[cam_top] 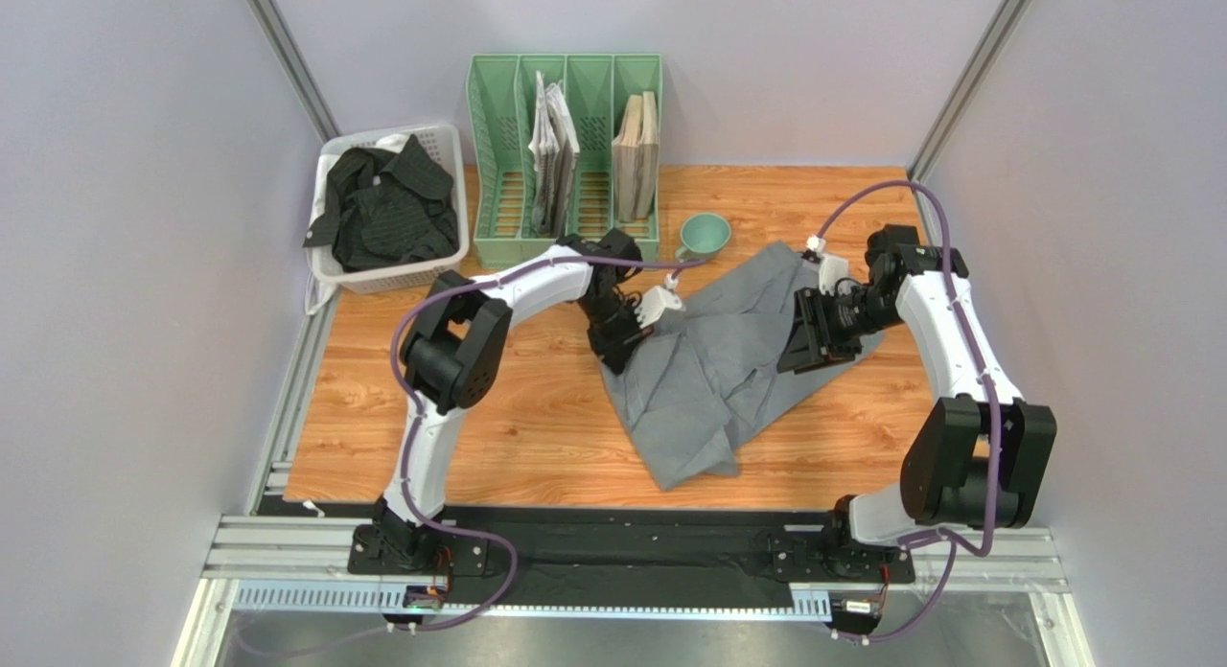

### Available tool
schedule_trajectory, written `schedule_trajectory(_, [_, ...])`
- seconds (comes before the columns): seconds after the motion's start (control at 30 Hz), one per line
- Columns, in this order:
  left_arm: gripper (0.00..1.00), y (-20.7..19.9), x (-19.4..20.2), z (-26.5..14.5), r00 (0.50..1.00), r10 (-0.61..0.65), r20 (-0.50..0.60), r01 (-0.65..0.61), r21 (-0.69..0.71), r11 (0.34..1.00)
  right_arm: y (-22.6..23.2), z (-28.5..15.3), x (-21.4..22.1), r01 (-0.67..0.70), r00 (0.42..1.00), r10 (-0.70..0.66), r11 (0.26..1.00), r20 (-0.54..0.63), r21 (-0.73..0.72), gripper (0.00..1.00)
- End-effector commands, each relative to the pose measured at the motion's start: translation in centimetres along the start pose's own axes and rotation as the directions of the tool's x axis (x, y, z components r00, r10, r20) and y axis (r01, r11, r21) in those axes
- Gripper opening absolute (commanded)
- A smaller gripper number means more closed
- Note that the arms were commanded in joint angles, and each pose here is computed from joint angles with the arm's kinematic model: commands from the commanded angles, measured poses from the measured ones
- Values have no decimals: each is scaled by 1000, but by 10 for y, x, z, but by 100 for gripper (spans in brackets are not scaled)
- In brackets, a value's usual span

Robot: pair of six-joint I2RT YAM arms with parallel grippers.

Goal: Fold and stack the long sleeve shirts
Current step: Fold the shirt

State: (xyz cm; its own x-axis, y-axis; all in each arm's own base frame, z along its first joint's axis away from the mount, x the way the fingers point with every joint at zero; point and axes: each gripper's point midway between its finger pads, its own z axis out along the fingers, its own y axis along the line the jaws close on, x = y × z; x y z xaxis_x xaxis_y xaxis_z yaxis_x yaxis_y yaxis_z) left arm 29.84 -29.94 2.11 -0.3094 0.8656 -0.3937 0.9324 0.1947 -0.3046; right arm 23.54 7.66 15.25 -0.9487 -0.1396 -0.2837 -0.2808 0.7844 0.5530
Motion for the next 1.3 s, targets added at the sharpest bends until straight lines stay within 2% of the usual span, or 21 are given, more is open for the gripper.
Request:
schedule_trajectory(0.0, [0, -64, 40, -9, 998, -52, -38, 56, 125, 991, 22, -17, 19, 209, 978, -209, 974, 16, -90, 39])
schedule_trajectory(0.03, [0, -64, 39, -14, 998, -66, -12, 67, 114, 991, 19, -17, 22, 293, 956, -292, 952, 19, -86, 39])
schedule_trajectory(0.1, [8, -69, 31, -37, 995, -80, 67, 73, 103, 992, 20, -16, 30, 321, 947, -320, 941, 27, -108, 38])
schedule_trajectory(0.13, [24, -66, 23, -52, 986, -97, 136, 83, 104, 991, 21, -17, 30, 343, 939, -341, 933, 35, -108, 38])
schedule_trajectory(0.2, [39, -72, 3, -92, 963, -34, 266, 20, 53, 998, 20, -17, 29, 372, 928, -370, 922, 42, -108, 37])
schedule_trajectory(0.27, [46, -83, -19, -131, 919, 100, 381, -93, -38, 995, 15, -14, 26, 366, 930, -366, 925, 26, -106, 36])
schedule_trajectory(0.33, [54, -104, -34, -152, 879, 203, 431, -198, -56, 979, 14, -11, 28, 361, 932, -363, 923, 12, -134, 35])
schedule_trajectory(0.37, [55, -113, -47, -167, 827, 341, 448, -326, -113, 939, 13, -6, 30, 335, 940, -340, 929, -10, -160, 33])
schedule_trajectory(0.43, [56, -145, -51, -163, 777, 468, 422, -485, -73, 872, 12, 0, 29, 280, 955, -293, 941, -47, -193, 29])
schedule_trajectory(0.47, [56, -152, -59, -161, 728, 547, 412, -568, -85, 819, 9, 8, 31, 204, 967, -233, 950, -102, -235, 25])
schedule_trajectory(0.5, [57, -171, -66, -150, 641, 655, 399, -687, -83, 722, 9, 9, 27, 169, 972, -204, 953, -120, -251, 23])
schedule_trajectory(0.57, [59, -187, -73, -135, 558, 740, 376, -786, -47, 617, 6, 16, 33, 38, 970, -105, 956, -219, -290, 24])
schedule_trajectory(0.6, [59, -205, -78, -122, 460, 807, 371, -861, -34, 507, 7, 15, 33, 18, 967, -96, 950, -236, -311, 25])
schedule_trajectory(0.67, [59, -211, -82, -101, 418, 846, 332, -899, 17, 438, 5, 11, 28, -26, 963, -54, 957, -263, -290, 29])
schedule_trajectory(0.7, [60, -224, -81, -89, 342, 880, 331, -937, 47, 347, 3, 12, 24, -48, 962, -31, 959, -271, -279, 31])
schedule_trajectory(0.8, [63, -232, -86, -59, 275, 912, 303, -961, 86, 261, 4, 6, 5, -116, 960, 46, 963, -277, -242, 43])
schedule_trajectory(0.83, [74, -231, -86, -47, 237, 926, 293, -971, 100, 217, 4, 2, 0, -119, 960, 54, 967, -276, -225, 45])
schedule_trajectory(0.9, [74, -237, -93, -34, 187, 941, 281, -982, 90, 168, 3, 1, 2, -113, 953, 48, 972, -299, -206, 54])
schedule_trajectory(1.0, [75, -239, -104, -16, 158, 946, 283, -987, 80, 140, -8, 8, 22, -86, 929, 28, 986, -369, -144, 56])
schedule_trajectory(1.13, [75, -231, -112, 8, 170, 947, 274, -984, 105, 146, -14, 13, 58, -92, 880, 22, 988, -475, -125, 57])
schedule_trajectory(1.27, [75, -231, -111, 15, 150, 946, 288, -987, 104, 125, -15, 14, 82, -79, 852, -16, 984, -524, -159, 52])
